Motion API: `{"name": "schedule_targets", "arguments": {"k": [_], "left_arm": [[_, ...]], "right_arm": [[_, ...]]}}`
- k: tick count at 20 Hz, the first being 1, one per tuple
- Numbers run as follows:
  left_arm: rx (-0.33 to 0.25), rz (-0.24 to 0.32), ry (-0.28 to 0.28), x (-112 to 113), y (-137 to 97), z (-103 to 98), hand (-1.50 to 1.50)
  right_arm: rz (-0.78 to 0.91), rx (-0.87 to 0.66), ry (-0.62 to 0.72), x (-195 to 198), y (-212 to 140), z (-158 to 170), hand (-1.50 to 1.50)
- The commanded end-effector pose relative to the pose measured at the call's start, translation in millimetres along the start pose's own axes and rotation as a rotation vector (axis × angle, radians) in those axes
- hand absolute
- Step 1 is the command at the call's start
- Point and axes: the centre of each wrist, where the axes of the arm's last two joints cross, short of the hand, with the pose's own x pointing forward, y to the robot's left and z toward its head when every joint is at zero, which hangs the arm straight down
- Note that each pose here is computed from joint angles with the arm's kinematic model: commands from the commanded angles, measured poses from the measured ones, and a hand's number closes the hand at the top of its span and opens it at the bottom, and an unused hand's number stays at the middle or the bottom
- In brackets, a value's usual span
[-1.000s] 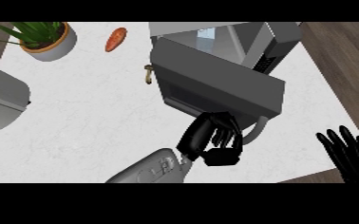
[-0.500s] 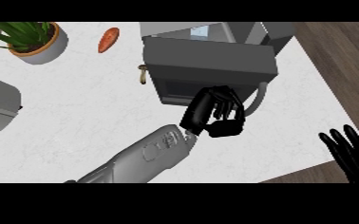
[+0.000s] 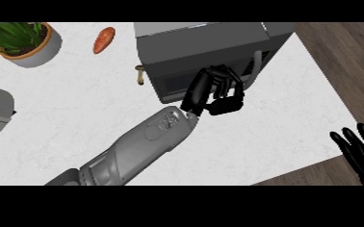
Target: Pick up the milk, place it into the microwave and close the microwave
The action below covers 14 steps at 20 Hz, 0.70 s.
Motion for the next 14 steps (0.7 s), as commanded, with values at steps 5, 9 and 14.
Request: {"name": "schedule_targets", "arguments": {"k": [5, 9, 14], "left_arm": [[0.049, 0.061, -0.013, 4.9, 13.6, -19.4, 1.50], [0.089, 0.118, 0.026, 0.0, 16.6, -17.2, 1.50], [0.158, 0.143, 0.054, -1.8, 21.8, -20.0, 1.50]], "right_arm": [[0.020, 0.017, -0.014, 15.4, -5.3, -8.3, -1.50], [-0.011, 0.004, -0.026, 12.3, -3.3, -8.2, -1.50], [-0.003, 0.035, -0.044, 22.4, -4.7, -13.5, -1.50]]}}
